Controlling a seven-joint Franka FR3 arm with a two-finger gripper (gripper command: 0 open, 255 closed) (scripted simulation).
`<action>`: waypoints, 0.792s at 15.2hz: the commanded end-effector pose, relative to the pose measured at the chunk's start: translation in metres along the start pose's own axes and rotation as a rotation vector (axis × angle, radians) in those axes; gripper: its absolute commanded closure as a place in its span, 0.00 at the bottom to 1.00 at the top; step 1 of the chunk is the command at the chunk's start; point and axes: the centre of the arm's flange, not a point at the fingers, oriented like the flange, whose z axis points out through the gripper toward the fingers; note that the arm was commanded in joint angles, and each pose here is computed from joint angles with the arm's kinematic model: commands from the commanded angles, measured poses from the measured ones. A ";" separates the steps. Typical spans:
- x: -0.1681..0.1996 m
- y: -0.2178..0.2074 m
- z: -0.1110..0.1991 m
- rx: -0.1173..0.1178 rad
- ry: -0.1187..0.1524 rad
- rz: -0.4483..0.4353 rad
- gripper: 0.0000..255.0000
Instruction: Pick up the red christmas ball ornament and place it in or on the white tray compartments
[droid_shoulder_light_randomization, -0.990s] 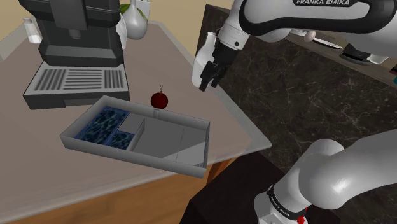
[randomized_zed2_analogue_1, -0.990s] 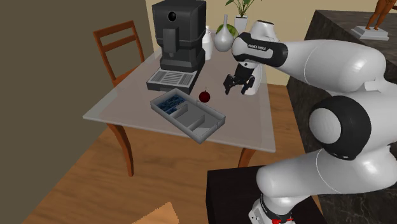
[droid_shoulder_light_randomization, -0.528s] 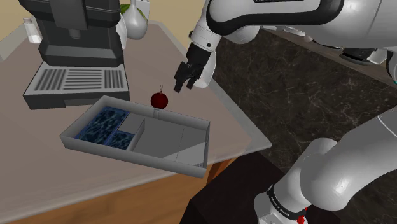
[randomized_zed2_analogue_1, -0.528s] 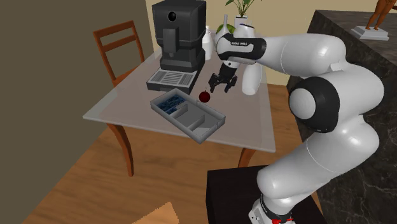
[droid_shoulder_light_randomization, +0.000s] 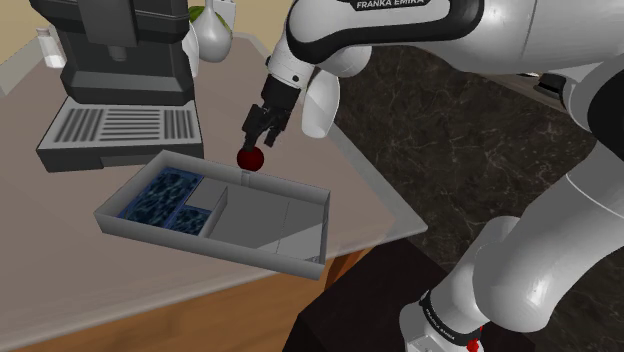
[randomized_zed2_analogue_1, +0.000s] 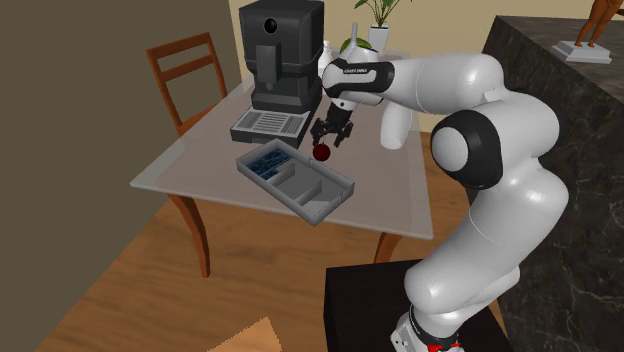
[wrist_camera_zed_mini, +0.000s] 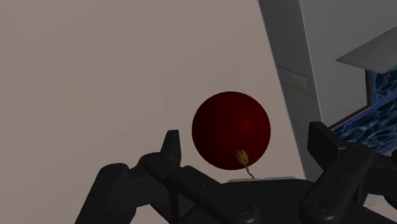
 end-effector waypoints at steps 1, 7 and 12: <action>0.001 0.000 0.011 0.001 0.000 -0.001 0.00; 0.001 0.000 0.025 0.001 0.000 -0.001 0.00; 0.001 0.000 0.025 0.001 0.000 -0.001 1.00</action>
